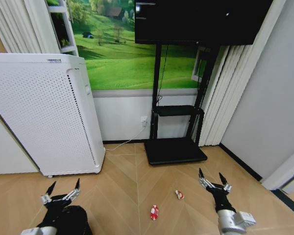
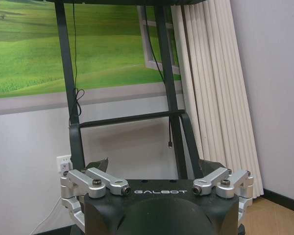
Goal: Pick up the trash bin and place the garbage on the floor into it.
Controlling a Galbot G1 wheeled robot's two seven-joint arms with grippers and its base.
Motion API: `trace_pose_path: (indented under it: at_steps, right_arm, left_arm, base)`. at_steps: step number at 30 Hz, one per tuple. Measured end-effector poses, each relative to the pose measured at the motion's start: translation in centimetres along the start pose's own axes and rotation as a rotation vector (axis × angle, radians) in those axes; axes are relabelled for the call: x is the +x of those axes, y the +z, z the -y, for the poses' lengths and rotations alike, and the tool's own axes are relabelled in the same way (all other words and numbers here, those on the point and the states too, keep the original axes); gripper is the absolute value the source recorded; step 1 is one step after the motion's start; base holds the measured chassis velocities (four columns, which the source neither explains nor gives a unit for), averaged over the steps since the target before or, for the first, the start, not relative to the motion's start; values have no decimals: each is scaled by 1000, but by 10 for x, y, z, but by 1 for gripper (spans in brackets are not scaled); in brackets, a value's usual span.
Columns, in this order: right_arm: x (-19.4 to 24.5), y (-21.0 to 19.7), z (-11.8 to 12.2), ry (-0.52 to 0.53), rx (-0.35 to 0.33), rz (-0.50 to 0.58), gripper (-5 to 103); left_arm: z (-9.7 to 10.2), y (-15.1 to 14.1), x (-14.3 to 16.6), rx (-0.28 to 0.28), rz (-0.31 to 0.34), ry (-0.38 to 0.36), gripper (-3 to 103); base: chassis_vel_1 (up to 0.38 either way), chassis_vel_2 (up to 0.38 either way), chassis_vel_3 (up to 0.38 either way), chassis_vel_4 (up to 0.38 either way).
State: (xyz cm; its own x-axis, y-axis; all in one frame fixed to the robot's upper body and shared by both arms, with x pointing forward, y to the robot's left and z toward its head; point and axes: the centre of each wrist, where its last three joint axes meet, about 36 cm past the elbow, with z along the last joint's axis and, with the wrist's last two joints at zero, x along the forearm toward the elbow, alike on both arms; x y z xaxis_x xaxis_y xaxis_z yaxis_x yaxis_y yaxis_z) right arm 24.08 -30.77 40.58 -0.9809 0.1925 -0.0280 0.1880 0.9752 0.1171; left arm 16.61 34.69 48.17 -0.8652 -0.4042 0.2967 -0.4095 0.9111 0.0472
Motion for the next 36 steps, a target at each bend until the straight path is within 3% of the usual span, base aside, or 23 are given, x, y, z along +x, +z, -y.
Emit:
trace_pose_path:
  at_steps: [1, 2, 3, 4, 5, 6, 7, 8, 9, 13, 16, 23, 26, 31, 34, 36]
  right_arm:
    - [-2, 1, 1, 0, 0, -2, 100]
    - [-2, 1, 1, 0, 0, -2, 100]
    - [-4, 3, 2, 0, -1, -2, 100]
    - [-6, 4, 3, 2, -1, -4, 100]
    - [-6, 4, 3, 2, -1, -4, 100]
    - [-8, 7, 3, 4, -4, -7, 100]
    - [-10, 9, 4, 6, -7, -8, 100]
    - [-10, 9, 4, 6, -7, -8, 100]
    - [-13, 12, 3, 6, -14, -9, 100]
    - [-15, 18, 2, 4, -23, -16, 100]
    - [-15, 20, 2, 3, -25, -18, 100]
    - [-12, 22, 1, 0, -26, -18, 100]
    - [-10, 19, 0, -4, -27, -10, 100]
    - [-6, 18, 0, -3, -26, -5, 100]
    - [-3, 17, -1, -2, -28, -2, 100]
    - [-2, 17, -1, -2, -28, -1, 100]
  left_arm:
    - [-15, -8, 5, 56, -102, -51, 100]
    - [-15, -8, 5, 56, -102, -51, 100]
    - [-31, -12, 11, 109, -220, -84, 100]
    - [-41, -11, 13, 125, -285, -98, 100]
    - [-41, -11, 13, 125, -285, -98, 100]
    - [-56, -4, 16, 137, -371, -119, 100]
    - [-66, 5, 16, 142, -416, -133, 100]
    - [-66, 5, 16, 142, -416, -133, 100]
    - [-77, 21, 14, 160, -477, -155, 100]
    - [-76, 53, 5, 241, -578, -169, 100]
    - [-68, 62, 3, 279, -618, -152, 100]
    - [-69, 80, -12, 300, -658, -153, 103]
    - [-67, 93, -16, 305, -691, -136, 94]
    - [-66, 105, -19, 328, -686, -106, 81]
    - [-67, 113, -21, 346, -665, -79, 64]
    - [-68, 115, -22, 350, -658, -77, 64]
  base:
    - [0, 0, 0, 0]
    - [0, 0, 0, 0]
    - [0, 0, 0, 0]
    - [0, 0, 0, 0]
    - [0, 0, 0, 0]
    - [0, 0, 0, 0]
    - [0, 0, 0, 0]
    - [0, 0, 0, 0]
    - [0, 0, 0, 0]
    - [0, 0, 0, 0]
    - [0, 0, 0, 0]
    - [0, 0, 0, 0]
    - [0, 0, 0, 0]
    - [0, 0, 0, 0]
    - [0, 0, 0, 0]
    - [0, 0, 0, 0]
